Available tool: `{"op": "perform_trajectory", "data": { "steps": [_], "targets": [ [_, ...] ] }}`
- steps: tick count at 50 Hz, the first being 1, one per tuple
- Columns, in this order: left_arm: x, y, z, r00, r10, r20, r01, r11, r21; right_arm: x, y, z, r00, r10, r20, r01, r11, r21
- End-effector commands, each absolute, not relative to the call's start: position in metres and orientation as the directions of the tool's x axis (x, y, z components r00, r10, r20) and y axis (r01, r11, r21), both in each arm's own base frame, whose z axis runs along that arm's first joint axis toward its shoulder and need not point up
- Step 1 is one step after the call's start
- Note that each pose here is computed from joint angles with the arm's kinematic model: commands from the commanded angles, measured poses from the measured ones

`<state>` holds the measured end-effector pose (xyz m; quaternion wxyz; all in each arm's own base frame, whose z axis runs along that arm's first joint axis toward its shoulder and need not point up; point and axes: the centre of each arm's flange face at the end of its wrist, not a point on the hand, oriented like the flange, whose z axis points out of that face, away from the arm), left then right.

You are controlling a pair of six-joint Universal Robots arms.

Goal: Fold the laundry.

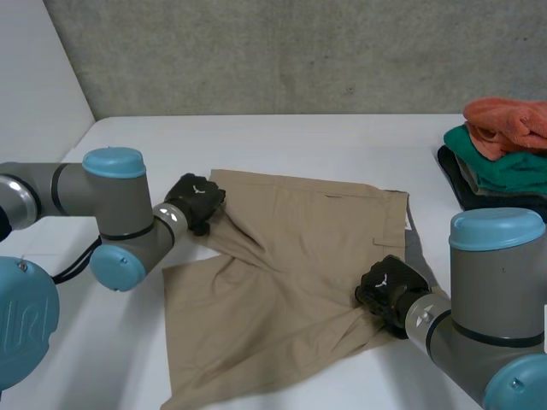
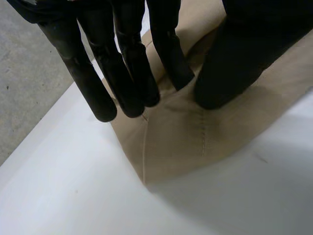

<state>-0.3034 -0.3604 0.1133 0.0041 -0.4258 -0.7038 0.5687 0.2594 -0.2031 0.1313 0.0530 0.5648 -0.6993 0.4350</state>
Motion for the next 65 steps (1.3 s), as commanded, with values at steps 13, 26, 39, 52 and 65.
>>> {"op": "perform_trajectory", "data": {
  "steps": [13, 26, 39, 52, 65],
  "targets": [
    [-0.271, -0.346, 0.139, -0.714, 0.447, -0.539, 0.642, 0.111, -0.758, 0.260, -0.203, 0.132, -0.356, -0.742, 0.567, -0.835, -0.020, -0.550],
    [-0.266, -0.329, 0.145, -0.715, 0.432, -0.549, 0.655, 0.140, -0.743, 0.260, -0.202, 0.132, -0.356, -0.743, 0.567, -0.835, -0.020, -0.550],
    [-0.263, -0.283, 0.196, -0.741, 0.391, -0.546, 0.620, 0.087, -0.780, 0.262, -0.210, 0.138, -0.447, -0.717, 0.535, -0.785, 0.027, -0.619],
    [-0.247, -0.136, 0.189, -0.718, 0.635, -0.284, 0.537, 0.247, -0.807, 0.267, -0.219, 0.146, -0.558, -0.677, 0.480, -0.700, 0.073, -0.710],
    [-0.237, -0.102, 0.168, -0.677, 0.694, -0.246, 0.600, 0.326, -0.731, 0.264, -0.227, 0.147, -0.599, -0.615, 0.512, -0.696, 0.085, -0.713]
  ]
}}
